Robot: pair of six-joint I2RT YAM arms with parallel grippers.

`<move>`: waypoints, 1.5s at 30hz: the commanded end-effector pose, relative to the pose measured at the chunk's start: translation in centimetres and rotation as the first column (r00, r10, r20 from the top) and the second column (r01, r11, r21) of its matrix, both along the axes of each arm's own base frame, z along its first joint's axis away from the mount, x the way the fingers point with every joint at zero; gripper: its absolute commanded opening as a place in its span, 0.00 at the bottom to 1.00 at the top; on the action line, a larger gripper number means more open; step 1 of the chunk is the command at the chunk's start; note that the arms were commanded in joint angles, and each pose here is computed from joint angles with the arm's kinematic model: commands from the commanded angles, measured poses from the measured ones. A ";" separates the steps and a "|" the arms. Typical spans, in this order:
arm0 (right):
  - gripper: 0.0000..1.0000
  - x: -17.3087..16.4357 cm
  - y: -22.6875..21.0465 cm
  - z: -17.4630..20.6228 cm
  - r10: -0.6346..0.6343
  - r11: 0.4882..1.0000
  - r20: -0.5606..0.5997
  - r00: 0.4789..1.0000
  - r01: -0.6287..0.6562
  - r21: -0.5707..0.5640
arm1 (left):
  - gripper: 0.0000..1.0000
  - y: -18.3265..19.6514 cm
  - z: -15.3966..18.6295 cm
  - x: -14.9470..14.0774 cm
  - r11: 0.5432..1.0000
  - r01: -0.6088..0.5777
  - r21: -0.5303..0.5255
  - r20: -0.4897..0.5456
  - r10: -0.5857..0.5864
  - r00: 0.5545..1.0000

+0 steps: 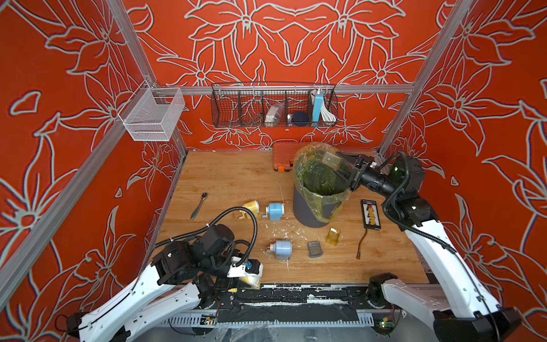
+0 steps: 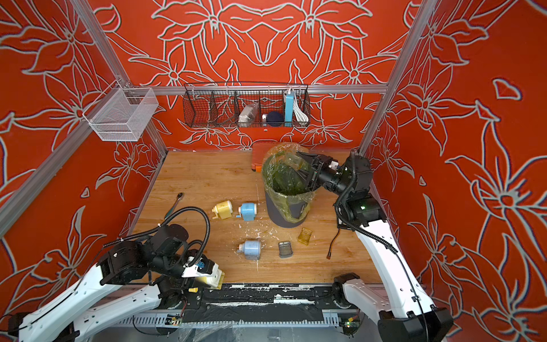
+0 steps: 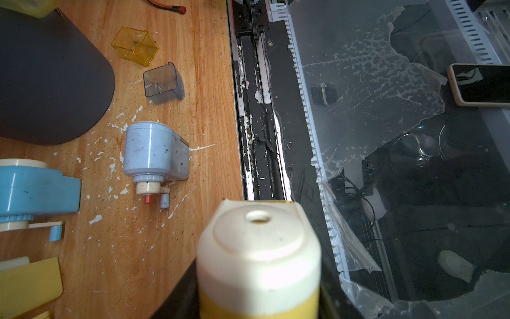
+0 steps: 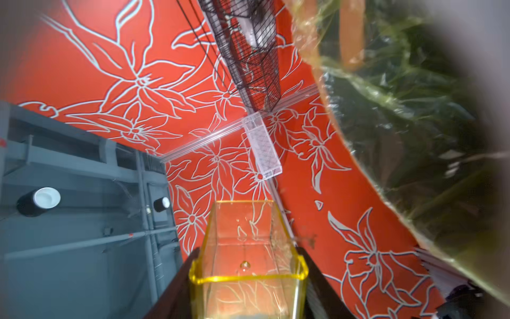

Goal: Take out the pencil sharpener tray and clean the shavings
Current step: Pour the shavings into the trash bin, then place the container at the center of the board.

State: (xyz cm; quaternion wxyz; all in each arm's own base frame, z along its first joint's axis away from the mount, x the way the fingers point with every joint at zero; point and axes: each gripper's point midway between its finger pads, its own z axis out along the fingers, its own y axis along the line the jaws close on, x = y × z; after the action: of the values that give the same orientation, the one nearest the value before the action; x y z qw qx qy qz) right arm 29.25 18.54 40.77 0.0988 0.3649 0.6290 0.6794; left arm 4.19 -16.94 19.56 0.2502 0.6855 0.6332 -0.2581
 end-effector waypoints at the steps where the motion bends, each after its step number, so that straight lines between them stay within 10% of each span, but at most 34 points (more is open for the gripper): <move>1: 0.00 -0.2 -0.7 -0.5 0.000 0.999 0.028 1.000 0.001 -0.040 | 0.00 -0.5 0.5 -0.1 0.999 0.044 -0.014 0.014 -0.044 0.999; 4: 0.00 -0.1 0.8 0.6 0.085 0.985 0.038 0.996 -0.090 0.148 | 0.00 -0.8 0.8 0.3 0.998 0.064 0.009 0.024 -0.064 0.998; 7: 0.00 -0.5 -0.7 0.0 0.020 0.998 0.039 0.999 -0.017 -0.059 | 0.00 -0.9 0.5 0.5 0.997 0.066 0.029 0.008 -0.067 0.998; 10: 0.00 0.0 1.2 1.0 0.109 0.982 0.061 0.992 -0.117 0.151 | 0.00 -1.3 0.4 0.8 0.997 0.069 0.028 0.006 -0.069 0.998; 13: 0.00 -0.3 -0.6 0.2 0.036 0.996 0.082 0.996 -0.030 -0.082 | 0.00 -1.1 0.2 0.7 0.997 0.068 0.024 0.010 -0.068 0.998; 14: 0.00 0.2 -0.3 -2.1 0.070 0.997 -0.015 0.997 -0.071 -0.032 | 0.00 -1.1 0.2 0.7 0.998 0.067 0.019 0.018 -0.067 0.998; 16: 0.00 0.2 0.8 2.6 0.086 0.978 0.155 0.984 -0.113 0.175 | 0.00 -1.0 0.5 0.7 0.996 0.084 0.024 0.038 -0.085 0.996; 19: 0.00 0.0 -0.3 1.3 0.087 0.993 0.177 0.980 -0.071 -0.096 | 0.00 -0.6 0.2 0.6 0.996 0.082 0.041 0.044 -0.084 0.995; 21: 0.00 0.9 0.0 -1.9 0.139 0.988 0.046 0.989 -0.142 0.063 | 0.00 -0.7 0.2 0.9 0.995 0.090 0.050 0.056 -0.093 0.994; 22: 0.00 0.6 0.3 1.8 0.096 0.974 0.187 0.978 -0.131 0.187 | 0.00 -0.7 0.4 0.8 0.994 0.094 0.056 0.048 -0.097 0.994; 24: 0.00 -0.3 0.2 2.6 0.120 0.989 0.230 0.966 -0.136 0.057 | 0.00 -0.6 0.2 0.8 0.993 0.095 0.066 0.034 -0.097 0.995; 26: 0.00 -0.1 -0.3 -2.9 0.161 0.987 0.033 0.986 -0.160 -0.025 | 0.00 -0.8 -0.1 1.0 0.992 0.103 0.070 0.046 -0.107 0.993; 28: 0.00 -1.1 0.1 3.8 0.130 0.982 0.280 0.951 -0.162 0.094 | 0.00 -0.8 0.1 1.2 0.991 0.108 0.078 0.051 -0.112 0.992; 31: 0.00 -0.9 -1.5 -2.2 0.187 0.960 0.128 0.974 -0.154 -0.232 | 0.00 -0.9 -0.3 1.4 0.990 0.108 0.087 0.059 -0.113 0.992; 36: 0.00 -2.0 -3.0 1.0 0.089 0.986 0.398 0.913 -0.025 -0.164 | 0.00 -0.4 -0.4 1.7 0.988 0.096 0.119 0.072 -0.105 0.992; 45: 0.00 -8.6 -8.8 -3.4 0.026 0.769 0.533 0.846 0.324 -0.551 | 0.00 0.0 -0.9 2.2 0.987 0.084 0.136 0.087 -0.096 0.992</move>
State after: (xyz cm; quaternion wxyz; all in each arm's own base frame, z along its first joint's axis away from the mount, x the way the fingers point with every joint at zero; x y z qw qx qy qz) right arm 21.89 11.22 40.13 0.3800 0.1823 0.6936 0.5842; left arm 6.32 -17.07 18.45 0.2187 0.7342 0.6121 -0.1964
